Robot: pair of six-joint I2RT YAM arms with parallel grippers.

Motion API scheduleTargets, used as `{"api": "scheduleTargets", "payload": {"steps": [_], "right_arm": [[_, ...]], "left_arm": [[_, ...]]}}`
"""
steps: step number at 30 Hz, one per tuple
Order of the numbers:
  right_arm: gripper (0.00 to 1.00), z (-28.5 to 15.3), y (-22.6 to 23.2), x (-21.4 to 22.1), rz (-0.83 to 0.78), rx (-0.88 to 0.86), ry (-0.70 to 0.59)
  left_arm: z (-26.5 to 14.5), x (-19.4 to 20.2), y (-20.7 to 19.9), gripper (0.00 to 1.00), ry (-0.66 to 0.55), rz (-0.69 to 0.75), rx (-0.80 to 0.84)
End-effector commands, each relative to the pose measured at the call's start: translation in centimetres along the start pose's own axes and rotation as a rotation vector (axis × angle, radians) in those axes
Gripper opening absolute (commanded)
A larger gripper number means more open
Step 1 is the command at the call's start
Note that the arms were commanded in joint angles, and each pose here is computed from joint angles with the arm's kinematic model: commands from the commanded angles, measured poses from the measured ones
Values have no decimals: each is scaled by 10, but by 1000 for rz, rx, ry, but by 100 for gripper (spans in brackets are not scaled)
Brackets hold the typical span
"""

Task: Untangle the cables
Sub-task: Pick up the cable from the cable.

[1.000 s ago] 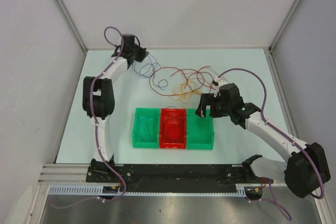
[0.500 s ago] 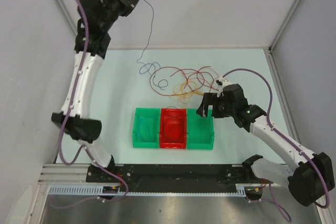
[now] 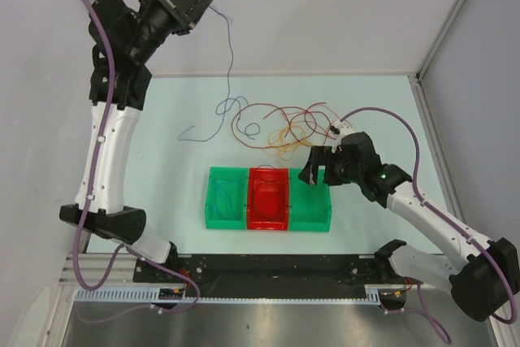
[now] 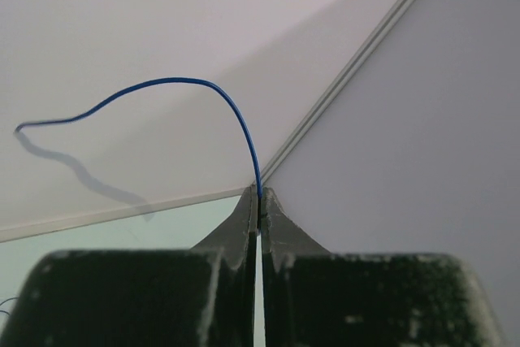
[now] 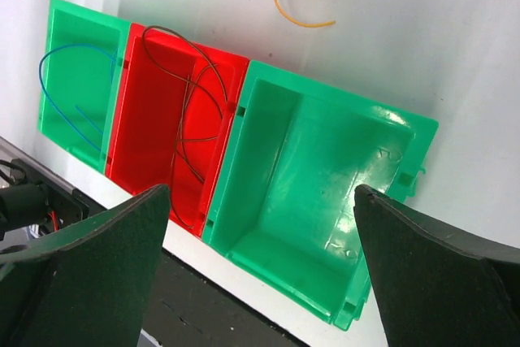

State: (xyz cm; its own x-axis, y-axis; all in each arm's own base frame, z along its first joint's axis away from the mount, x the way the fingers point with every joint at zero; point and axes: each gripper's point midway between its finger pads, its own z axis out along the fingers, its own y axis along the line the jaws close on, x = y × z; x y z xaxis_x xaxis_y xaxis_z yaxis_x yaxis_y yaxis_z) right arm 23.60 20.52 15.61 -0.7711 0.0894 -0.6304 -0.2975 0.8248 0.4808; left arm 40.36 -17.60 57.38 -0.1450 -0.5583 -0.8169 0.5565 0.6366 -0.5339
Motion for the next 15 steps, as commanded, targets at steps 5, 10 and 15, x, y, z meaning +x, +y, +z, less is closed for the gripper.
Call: {"api": "scheduleTargets", "payload": {"steps": [5,10,15], "right_arm": [[100,-14,11,-24,6,4,-79],[100,-27,21,-42,-17,-13,-130],[100,-85,2,-94,143,135,-454]], "left_arm": [[-47,-9,-33,0,-34,79,63],[-53,11,-21,0,13,67,36],[-69,34,2,0,41,65,-50]]}}
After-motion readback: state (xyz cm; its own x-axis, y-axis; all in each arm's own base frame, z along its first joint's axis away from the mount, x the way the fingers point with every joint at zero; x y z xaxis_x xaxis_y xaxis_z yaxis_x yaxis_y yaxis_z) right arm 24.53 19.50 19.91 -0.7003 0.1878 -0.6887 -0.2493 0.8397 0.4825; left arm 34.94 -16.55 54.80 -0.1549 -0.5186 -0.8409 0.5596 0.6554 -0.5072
